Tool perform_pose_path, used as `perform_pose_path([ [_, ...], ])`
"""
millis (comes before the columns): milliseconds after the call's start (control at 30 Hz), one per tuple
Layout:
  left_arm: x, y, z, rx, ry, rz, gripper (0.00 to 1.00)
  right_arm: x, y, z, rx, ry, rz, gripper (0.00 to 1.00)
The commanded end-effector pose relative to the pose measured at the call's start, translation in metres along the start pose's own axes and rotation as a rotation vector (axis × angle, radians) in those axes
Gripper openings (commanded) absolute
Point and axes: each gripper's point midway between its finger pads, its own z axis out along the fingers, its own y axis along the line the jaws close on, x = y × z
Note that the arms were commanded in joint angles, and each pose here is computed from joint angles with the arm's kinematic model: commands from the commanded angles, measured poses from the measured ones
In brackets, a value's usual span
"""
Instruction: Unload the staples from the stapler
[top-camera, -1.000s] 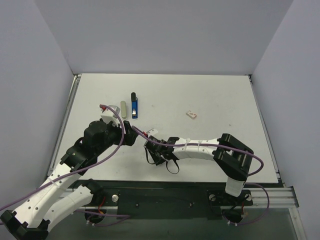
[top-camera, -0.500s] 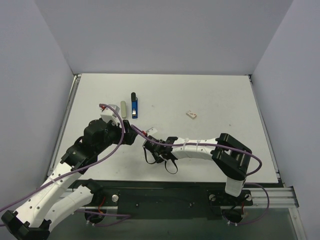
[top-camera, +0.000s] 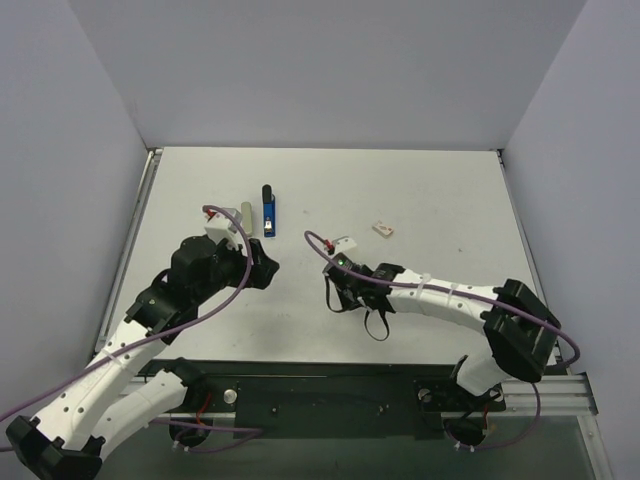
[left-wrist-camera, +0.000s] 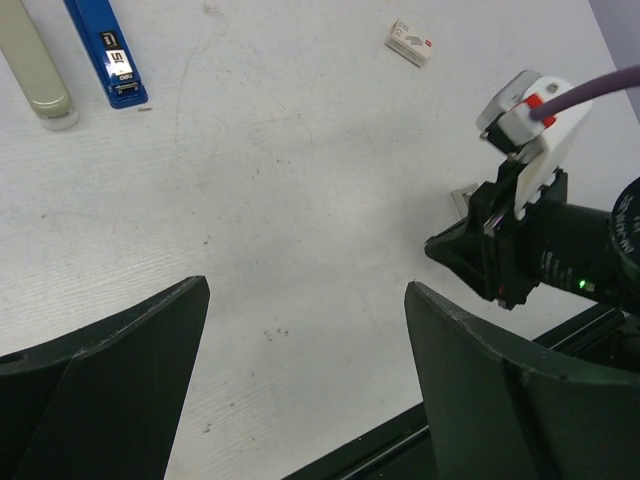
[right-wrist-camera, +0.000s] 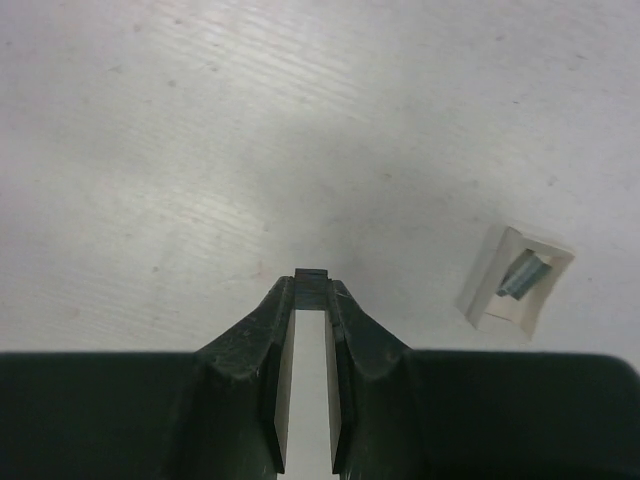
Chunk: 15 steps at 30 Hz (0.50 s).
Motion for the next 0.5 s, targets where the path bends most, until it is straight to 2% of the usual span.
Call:
perform_pose_path([
  [0, -0.017, -0.009, 0.001, 0.039, -0.056, -0.007, 0.91, 0.008, -0.044, -0.007, 0.087, 0.010, 0.091, 0.04],
  [300, -0.018, -0.008, 0.004, 0.034, -0.056, -0.011, 0.91, 0.023, -0.097, -0.012, 0.204, 0.021, 0.230, 0.04],
  [467, -0.016, -0.011, 0.004, 0.055, -0.043, -0.013, 0.91, 0.032, -0.112, -0.014, 0.233, 0.025, 0.281, 0.04],
])
